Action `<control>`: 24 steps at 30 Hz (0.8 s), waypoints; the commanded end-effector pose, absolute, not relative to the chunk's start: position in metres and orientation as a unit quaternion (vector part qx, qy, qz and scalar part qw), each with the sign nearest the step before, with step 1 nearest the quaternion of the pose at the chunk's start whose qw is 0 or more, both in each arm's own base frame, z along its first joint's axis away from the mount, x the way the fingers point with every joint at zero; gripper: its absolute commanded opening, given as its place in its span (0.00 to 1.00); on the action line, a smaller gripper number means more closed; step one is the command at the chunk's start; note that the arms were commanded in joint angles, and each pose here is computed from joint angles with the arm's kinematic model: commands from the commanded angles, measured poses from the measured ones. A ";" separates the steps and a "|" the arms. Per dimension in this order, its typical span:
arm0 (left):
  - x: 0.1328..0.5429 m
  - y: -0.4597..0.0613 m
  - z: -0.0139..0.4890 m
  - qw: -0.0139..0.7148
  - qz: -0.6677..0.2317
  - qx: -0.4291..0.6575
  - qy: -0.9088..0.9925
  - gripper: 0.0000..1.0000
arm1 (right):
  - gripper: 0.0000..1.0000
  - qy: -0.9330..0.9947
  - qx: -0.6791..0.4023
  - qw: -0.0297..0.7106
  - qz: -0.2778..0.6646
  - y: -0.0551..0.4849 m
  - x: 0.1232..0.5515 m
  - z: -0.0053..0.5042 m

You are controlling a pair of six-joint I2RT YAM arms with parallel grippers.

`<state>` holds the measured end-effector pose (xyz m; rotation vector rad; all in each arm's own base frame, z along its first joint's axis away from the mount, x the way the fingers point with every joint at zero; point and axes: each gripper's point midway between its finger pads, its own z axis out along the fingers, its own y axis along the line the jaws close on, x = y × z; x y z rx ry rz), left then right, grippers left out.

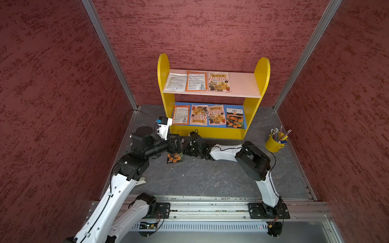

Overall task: Take the seed bag off the shelf
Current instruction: Place the seed packet at the center of the board.

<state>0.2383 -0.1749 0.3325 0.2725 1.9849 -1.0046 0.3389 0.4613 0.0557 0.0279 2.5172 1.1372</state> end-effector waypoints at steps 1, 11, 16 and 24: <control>0.237 -0.173 0.331 0.439 -0.401 0.112 0.796 1.00 | 0.02 0.900 0.022 0.198 0.387 0.455 0.347 0.047; 0.237 -0.173 0.329 0.439 -0.400 0.112 0.797 1.00 | 0.08 0.905 0.020 0.195 0.377 0.454 0.354 0.038; 0.237 -0.173 0.326 0.437 -0.400 0.111 0.798 1.00 | 0.14 0.905 0.018 0.195 0.377 0.454 0.356 0.037; 0.238 -0.173 0.321 0.434 -0.399 0.109 0.801 1.00 | 0.24 0.906 0.020 0.195 0.375 0.452 0.359 0.035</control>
